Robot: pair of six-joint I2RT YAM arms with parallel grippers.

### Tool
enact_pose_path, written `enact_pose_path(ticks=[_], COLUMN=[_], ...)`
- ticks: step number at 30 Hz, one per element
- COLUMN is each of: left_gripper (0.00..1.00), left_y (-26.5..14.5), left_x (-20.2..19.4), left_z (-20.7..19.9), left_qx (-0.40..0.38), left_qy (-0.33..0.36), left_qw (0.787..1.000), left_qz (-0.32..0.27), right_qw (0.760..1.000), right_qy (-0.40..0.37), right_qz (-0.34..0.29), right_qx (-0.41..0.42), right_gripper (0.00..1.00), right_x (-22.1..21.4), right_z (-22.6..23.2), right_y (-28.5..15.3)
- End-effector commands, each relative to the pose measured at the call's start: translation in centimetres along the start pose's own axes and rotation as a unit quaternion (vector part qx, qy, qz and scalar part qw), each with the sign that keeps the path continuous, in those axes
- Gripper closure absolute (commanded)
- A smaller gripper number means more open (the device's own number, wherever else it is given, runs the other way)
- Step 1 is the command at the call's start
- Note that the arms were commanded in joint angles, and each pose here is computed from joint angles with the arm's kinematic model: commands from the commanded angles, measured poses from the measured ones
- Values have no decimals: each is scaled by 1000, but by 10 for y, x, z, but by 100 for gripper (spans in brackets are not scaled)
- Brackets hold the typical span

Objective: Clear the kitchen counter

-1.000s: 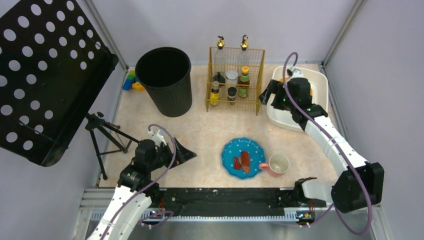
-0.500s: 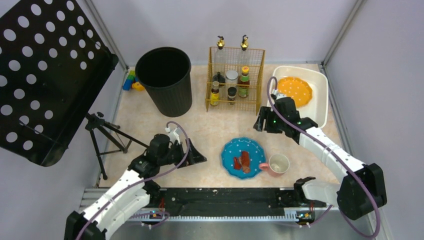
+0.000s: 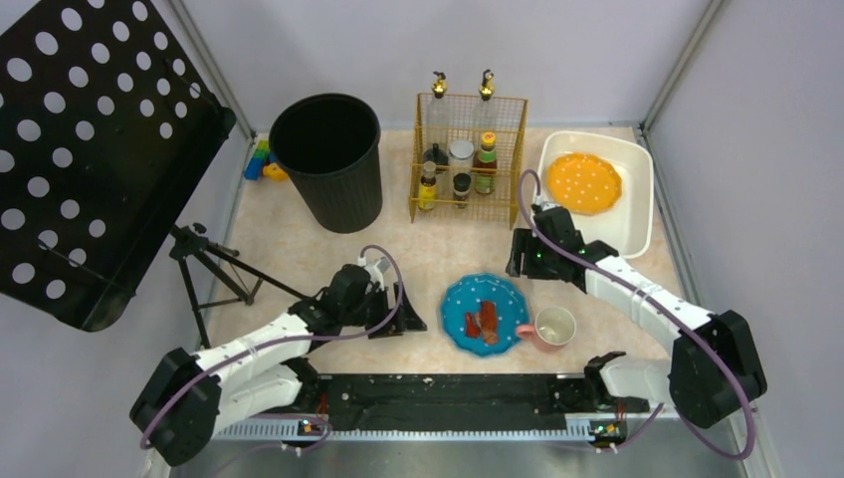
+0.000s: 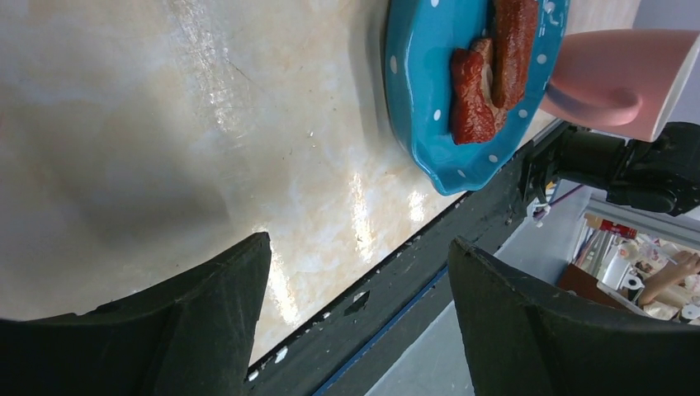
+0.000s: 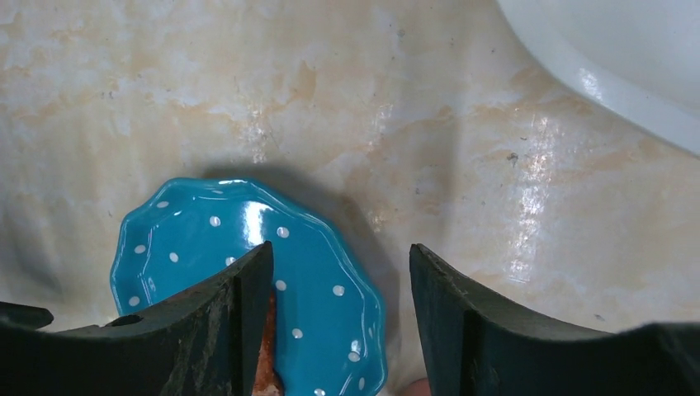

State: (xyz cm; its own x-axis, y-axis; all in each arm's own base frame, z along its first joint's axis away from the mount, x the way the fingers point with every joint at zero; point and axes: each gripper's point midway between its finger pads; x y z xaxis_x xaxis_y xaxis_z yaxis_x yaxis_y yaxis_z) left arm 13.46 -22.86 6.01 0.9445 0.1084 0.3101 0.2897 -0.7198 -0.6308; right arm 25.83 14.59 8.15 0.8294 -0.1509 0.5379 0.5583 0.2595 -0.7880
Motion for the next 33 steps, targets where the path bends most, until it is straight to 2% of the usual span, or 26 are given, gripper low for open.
enact_pose_path(ticks=[1, 12, 27, 33], left_gripper=[18, 27, 42, 59], left_y=[8, 40, 75, 88], left_x=[24, 28, 27, 25], left_z=[-26, -45, -37, -35], left_qx=[-30, -40, -3, -3], left_qy=[25, 36, 25, 15], left_qw=[999, 999, 999, 999], left_qz=[-30, -5, 23, 36], right_qw=[1000, 1000, 1000, 999], right_qy=[-7, -12, -7, -6], right_qz=[-19, 19, 13, 11], right_qx=[-8, 0, 26, 34], right_gripper=[40, 53, 54, 54], right_x=[8, -11, -14, -15], right_z=[2, 1, 7, 9], right_y=[4, 22, 16, 14])
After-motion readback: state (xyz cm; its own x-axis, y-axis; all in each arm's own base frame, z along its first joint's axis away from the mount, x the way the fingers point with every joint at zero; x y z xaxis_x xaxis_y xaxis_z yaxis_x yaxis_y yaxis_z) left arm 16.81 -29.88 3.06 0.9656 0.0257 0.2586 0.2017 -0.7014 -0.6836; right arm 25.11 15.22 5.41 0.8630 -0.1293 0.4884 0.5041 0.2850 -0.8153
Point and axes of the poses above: each gripper's point midway between its finger pads, its own y axis out along the fingers, its own z axis along the line the jaws close on, x = y × z, and after that the axes turned 3 degrees about y, right-handed
